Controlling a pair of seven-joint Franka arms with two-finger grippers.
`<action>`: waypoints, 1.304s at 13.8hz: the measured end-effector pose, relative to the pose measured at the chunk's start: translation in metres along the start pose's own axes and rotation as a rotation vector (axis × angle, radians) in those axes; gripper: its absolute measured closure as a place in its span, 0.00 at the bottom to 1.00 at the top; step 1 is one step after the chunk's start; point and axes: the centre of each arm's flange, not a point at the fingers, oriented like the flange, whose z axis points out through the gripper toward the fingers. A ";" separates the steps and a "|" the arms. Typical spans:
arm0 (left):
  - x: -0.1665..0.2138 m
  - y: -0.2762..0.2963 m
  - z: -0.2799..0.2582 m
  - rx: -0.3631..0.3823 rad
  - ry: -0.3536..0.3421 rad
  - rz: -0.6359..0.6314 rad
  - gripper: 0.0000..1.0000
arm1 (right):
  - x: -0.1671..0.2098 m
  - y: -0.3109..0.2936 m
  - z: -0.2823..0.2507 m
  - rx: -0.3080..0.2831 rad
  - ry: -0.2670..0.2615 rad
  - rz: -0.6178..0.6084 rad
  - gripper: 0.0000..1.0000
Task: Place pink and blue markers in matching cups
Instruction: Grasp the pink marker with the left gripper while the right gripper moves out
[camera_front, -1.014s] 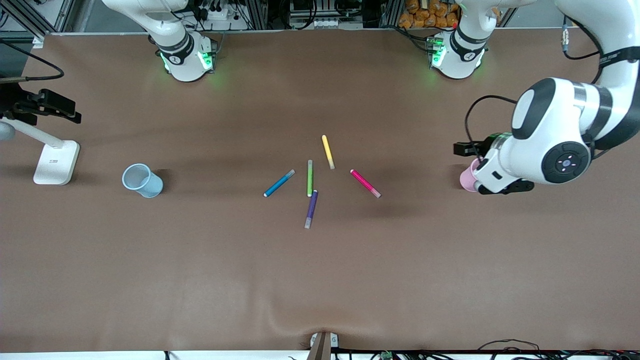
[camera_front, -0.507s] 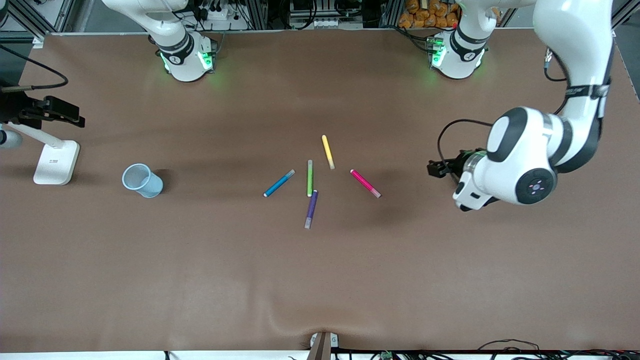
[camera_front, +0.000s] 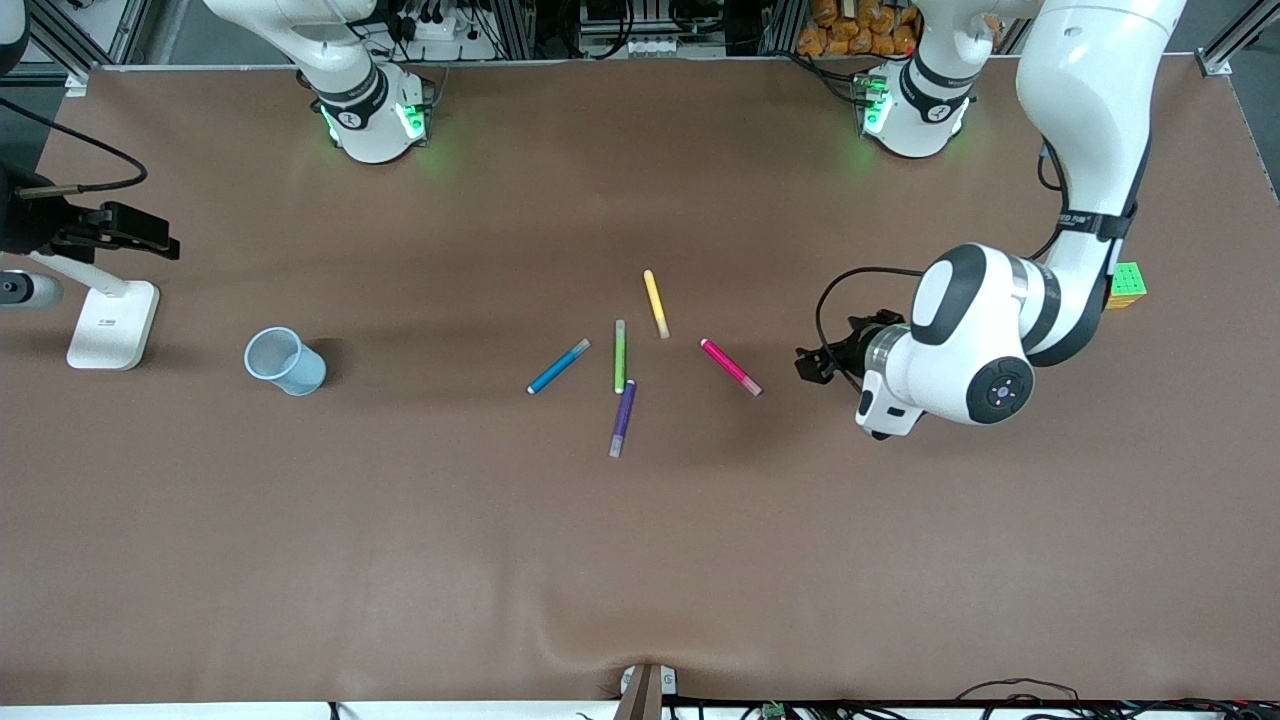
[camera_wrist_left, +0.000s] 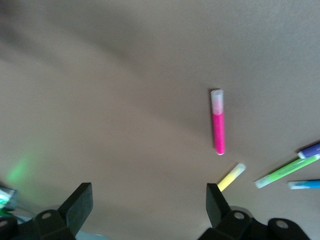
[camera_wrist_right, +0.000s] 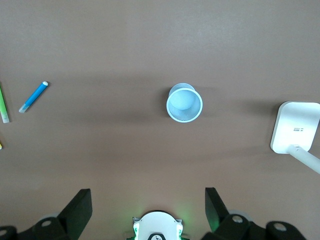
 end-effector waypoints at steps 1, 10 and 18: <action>0.003 0.002 0.004 -0.013 -0.005 -0.016 0.00 | 0.000 0.000 0.000 0.000 0.000 0.000 0.00; 0.006 0.049 0.065 -0.098 0.000 -0.120 0.00 | 0.044 0.003 0.065 -0.006 -0.134 0.003 0.00; 0.012 0.069 0.115 -0.113 0.014 -0.161 0.05 | 0.031 -0.011 0.103 0.055 -0.319 0.175 0.00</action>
